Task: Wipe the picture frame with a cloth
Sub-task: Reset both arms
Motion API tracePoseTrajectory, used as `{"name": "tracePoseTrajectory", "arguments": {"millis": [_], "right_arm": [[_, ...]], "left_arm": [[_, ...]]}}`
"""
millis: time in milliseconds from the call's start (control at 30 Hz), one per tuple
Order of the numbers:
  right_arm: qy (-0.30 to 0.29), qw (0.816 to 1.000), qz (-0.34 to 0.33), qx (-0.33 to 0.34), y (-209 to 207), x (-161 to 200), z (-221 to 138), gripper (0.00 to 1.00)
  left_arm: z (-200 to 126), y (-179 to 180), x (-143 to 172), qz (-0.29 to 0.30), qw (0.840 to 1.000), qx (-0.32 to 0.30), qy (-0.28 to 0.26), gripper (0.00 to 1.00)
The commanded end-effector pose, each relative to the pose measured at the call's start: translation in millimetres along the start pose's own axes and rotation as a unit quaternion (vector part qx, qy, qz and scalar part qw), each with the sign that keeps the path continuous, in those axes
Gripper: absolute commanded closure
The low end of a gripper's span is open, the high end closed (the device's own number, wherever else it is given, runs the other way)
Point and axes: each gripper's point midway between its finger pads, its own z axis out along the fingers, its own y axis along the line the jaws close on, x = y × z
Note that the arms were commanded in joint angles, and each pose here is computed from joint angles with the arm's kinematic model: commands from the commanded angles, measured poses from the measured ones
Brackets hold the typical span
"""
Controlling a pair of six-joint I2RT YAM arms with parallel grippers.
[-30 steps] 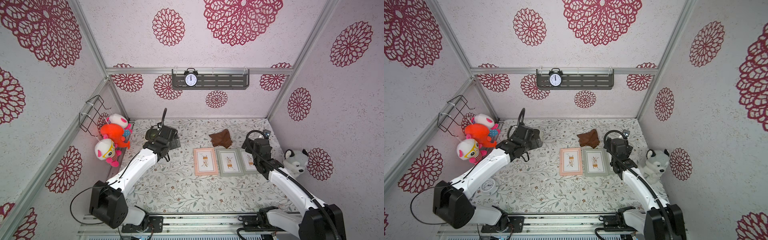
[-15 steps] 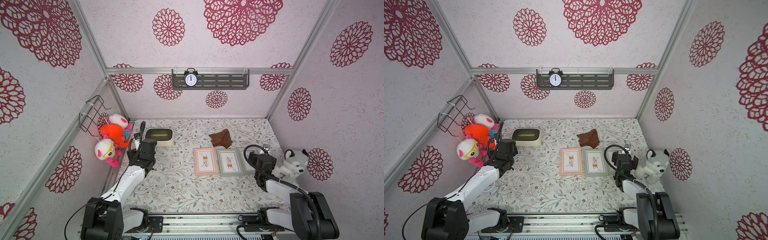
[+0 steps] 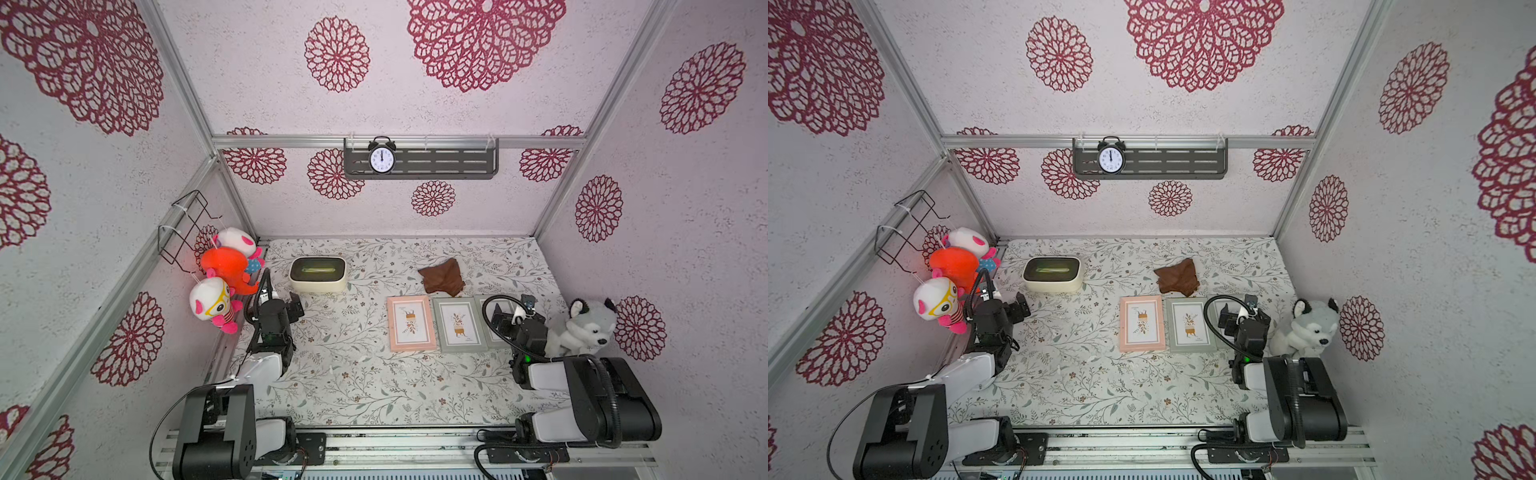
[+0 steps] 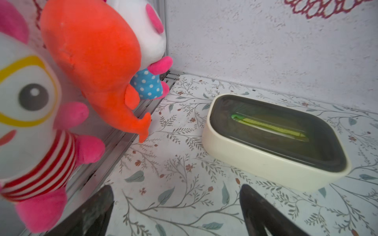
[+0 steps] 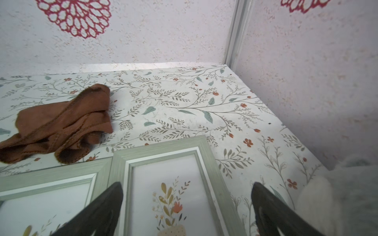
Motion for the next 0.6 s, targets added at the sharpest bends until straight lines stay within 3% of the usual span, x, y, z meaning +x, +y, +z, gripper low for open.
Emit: {"name": "tracePoseTrajectory", "arguments": {"millis": [0, 233, 367, 567], "right_arm": [[-0.064, 0.997, -0.007, -0.039, 12, -24, -3, 0.01], [-0.057, 0.997, -0.012, -0.047, 16, -18, 3, 0.01], [-0.022, 1.0, -0.004, -0.007, 4, -14, 18, 0.01], [-0.026, 1.0, 0.004, 0.014, -2, -15, 17, 0.01]], "left_arm": [[7, -15, -12, 0.021, 0.998, 0.048, -0.044, 0.02], [31, -12, 8, 0.004, 0.997, 0.065, -0.034, 0.02], [35, -11, 11, 0.003, 0.998, 0.066, -0.019, 0.02], [37, -11, 10, 0.001, 0.998, 0.065, -0.024, 0.02]]}}
